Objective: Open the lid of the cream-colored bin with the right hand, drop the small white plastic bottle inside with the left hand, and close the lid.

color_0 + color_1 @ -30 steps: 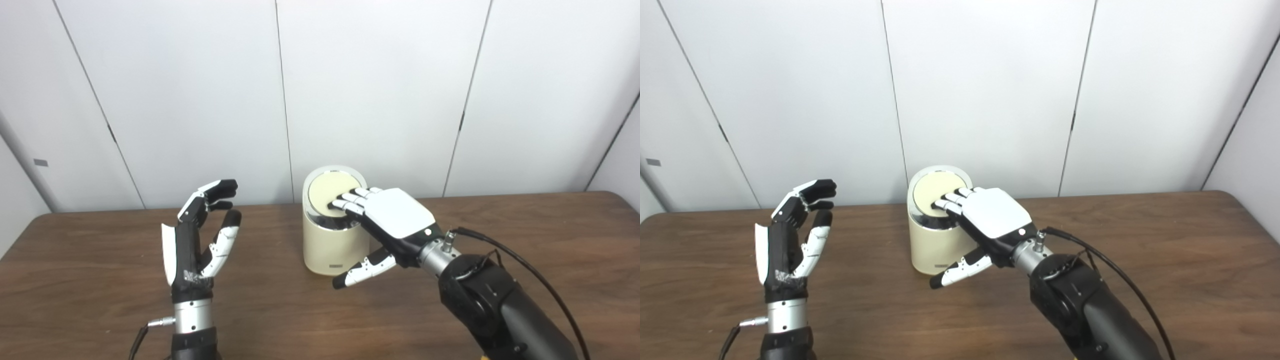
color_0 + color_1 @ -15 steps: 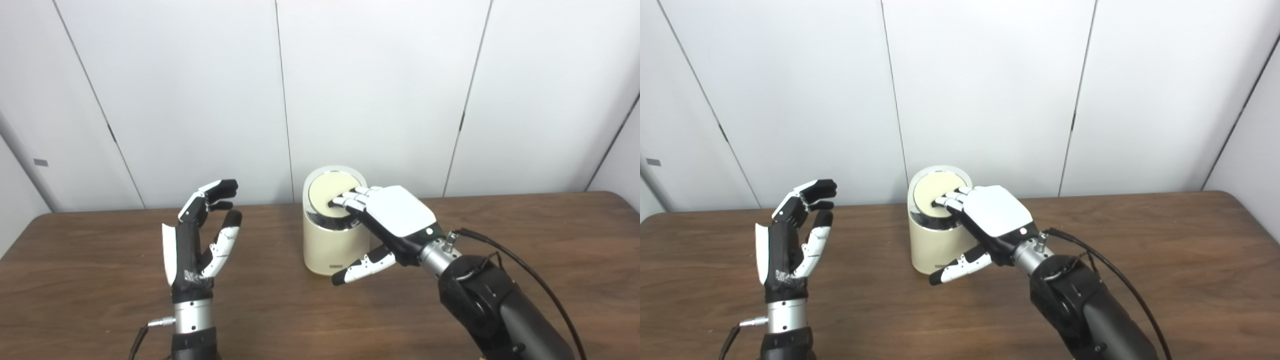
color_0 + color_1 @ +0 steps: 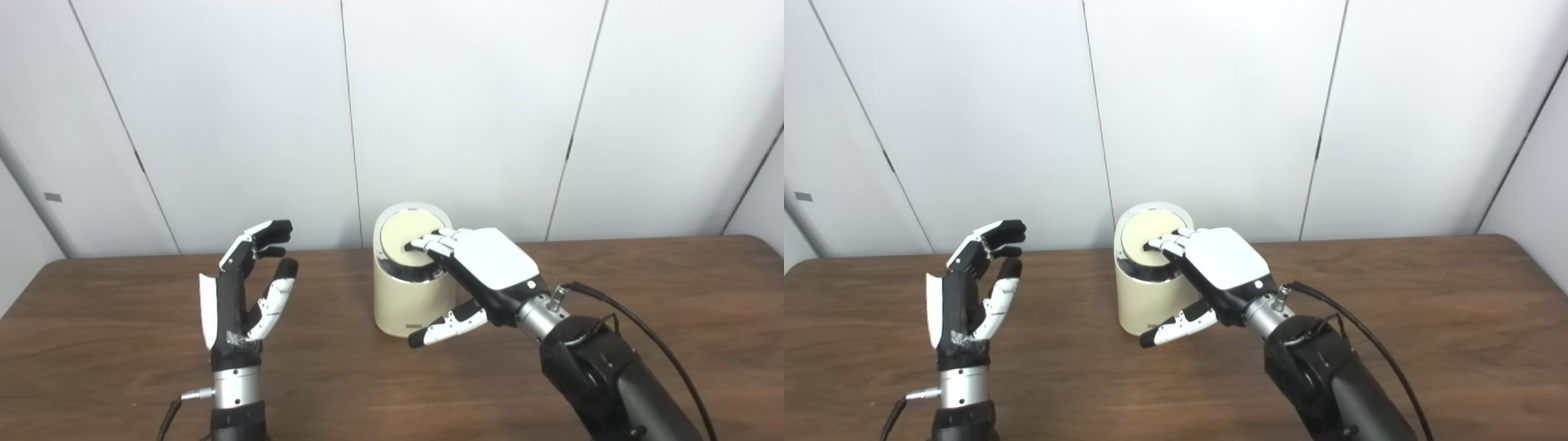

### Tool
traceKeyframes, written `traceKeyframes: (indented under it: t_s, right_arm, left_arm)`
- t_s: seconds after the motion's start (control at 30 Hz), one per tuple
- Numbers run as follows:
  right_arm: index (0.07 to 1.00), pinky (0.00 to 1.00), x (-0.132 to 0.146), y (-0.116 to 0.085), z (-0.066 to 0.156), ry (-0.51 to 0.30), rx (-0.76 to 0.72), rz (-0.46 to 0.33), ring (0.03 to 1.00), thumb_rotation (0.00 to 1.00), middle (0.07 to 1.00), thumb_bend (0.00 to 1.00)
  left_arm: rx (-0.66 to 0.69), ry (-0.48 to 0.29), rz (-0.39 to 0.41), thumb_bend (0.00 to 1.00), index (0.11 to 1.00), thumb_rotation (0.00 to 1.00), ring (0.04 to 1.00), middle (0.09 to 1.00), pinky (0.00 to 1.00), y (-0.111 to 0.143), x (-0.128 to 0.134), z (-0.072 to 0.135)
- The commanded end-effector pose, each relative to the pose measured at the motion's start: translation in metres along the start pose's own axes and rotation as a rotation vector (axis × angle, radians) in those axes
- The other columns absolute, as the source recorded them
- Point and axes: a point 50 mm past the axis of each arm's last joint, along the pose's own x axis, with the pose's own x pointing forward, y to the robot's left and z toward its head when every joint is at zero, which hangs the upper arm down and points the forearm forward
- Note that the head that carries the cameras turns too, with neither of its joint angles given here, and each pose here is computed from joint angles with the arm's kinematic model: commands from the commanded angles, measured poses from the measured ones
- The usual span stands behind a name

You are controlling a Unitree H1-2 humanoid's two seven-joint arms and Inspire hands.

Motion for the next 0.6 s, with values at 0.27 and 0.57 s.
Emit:
traceKeyframes:
  t_s: [0.27, 0.57]
  right_arm:
    - [0.826, 0.82, -0.003, -0.006, 0.001, -0.010, 0.024, -0.015, 0.879, 0.74, 0.849, 1.00]
    - [0.836, 0.83, -0.003, -0.013, 0.004, -0.014, 0.023, -0.032, 0.888, 0.76, 0.856, 1.00]
  left_arm:
    - [-0.023, -0.080, 0.012, 0.67, 0.686, 0.73, 0.687, 0.698, 0.61, -0.002, 0.016, 0.012]
    - [-0.016, -0.080, 0.009, 0.67, 0.686, 0.73, 0.684, 0.697, 0.61, -0.003, 0.017, 0.011]
